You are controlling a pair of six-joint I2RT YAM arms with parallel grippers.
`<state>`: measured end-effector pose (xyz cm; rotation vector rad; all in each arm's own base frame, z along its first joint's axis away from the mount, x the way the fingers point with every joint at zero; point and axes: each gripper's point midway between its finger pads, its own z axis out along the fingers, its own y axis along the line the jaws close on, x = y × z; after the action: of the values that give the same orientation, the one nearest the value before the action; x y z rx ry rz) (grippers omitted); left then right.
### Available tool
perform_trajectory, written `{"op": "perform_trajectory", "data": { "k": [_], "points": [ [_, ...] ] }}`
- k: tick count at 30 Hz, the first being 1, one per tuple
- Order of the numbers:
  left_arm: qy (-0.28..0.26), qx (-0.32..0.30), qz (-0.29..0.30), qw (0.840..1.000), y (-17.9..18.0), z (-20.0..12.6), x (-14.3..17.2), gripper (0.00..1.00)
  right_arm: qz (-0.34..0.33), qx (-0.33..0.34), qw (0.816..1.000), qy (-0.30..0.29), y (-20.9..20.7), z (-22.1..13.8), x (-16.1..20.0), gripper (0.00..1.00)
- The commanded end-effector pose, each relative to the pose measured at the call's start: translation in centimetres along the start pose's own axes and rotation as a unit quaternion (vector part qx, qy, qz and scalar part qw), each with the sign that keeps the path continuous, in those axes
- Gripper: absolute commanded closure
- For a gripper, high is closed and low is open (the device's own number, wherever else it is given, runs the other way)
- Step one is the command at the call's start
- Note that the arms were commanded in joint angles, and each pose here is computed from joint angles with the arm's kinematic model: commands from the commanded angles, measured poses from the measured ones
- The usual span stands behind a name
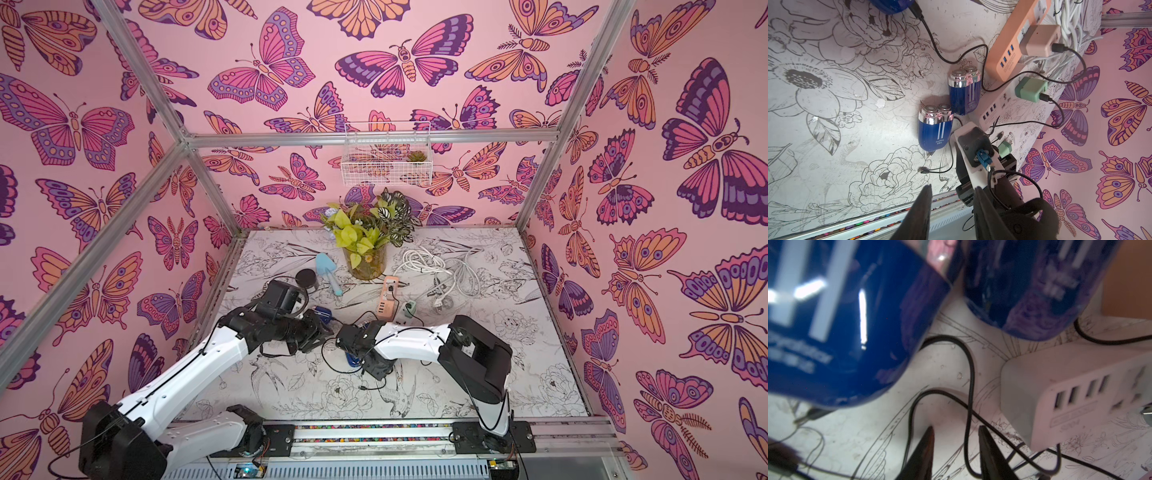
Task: Charge the electric shaver
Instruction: Pick up the charging cable from the center of the board.
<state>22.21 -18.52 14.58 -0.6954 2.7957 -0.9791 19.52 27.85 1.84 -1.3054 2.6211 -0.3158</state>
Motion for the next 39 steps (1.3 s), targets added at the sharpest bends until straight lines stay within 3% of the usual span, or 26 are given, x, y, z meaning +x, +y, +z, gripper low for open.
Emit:
{"op": "perform_trajectory", "data": {
  "k": [1,5,9,16,21,25,28,33,39],
  "points": [
    [0.009,-0.005,0.004,1.0,0.2,0.1,0.1,0.63,-0.011,0.017,1.0,0.009,-0.4,0.4,0.1,0.71],
    [0.008,-0.003,0.007,1.0,-0.1,0.0,0.0,0.65,-0.005,0.013,1.0,0.001,-0.5,-0.4,-0.1,0.84],
    [0.016,0.007,-0.002,1.0,-0.8,-0.2,0.1,0.65,0.012,0.002,1.0,-0.029,-1.2,-3.4,-0.6,0.97],
    [0.034,0.083,-0.146,0.985,-4.8,-1.5,0.2,0.54,0.113,-0.038,0.988,-0.095,-4.0,-9.9,-0.9,1.0],
    [0.004,0.159,-0.292,0.943,-7.6,-2.8,-1.1,0.37,0.219,-0.063,0.962,-0.153,-7.0,-13.6,-2.2,1.0],
    [-0.03,0.232,-0.377,0.896,-9.3,-2.4,-2.6,0.27,0.31,-0.108,0.921,-0.21,-9.2,-16.0,-4.0,1.0],
    [-0.02,0.261,-0.421,0.869,-10.4,-1.2,-3.0,0.26,0.354,-0.125,0.892,-0.253,-10.4,-17.7,-5.0,1.0],
    [-0.034,0.269,-0.464,0.843,-11.0,-0.2,-3.4,0.26,0.399,-0.162,0.859,-0.278,-11.3,-18.9,-5.8,1.0],
    [-0.034,0.293,-0.494,0.818,-11.6,1.0,-4.1,0.29,0.394,-0.192,0.854,-0.281,-10.5,-19.2,-6.4,1.0]
  ]
}}
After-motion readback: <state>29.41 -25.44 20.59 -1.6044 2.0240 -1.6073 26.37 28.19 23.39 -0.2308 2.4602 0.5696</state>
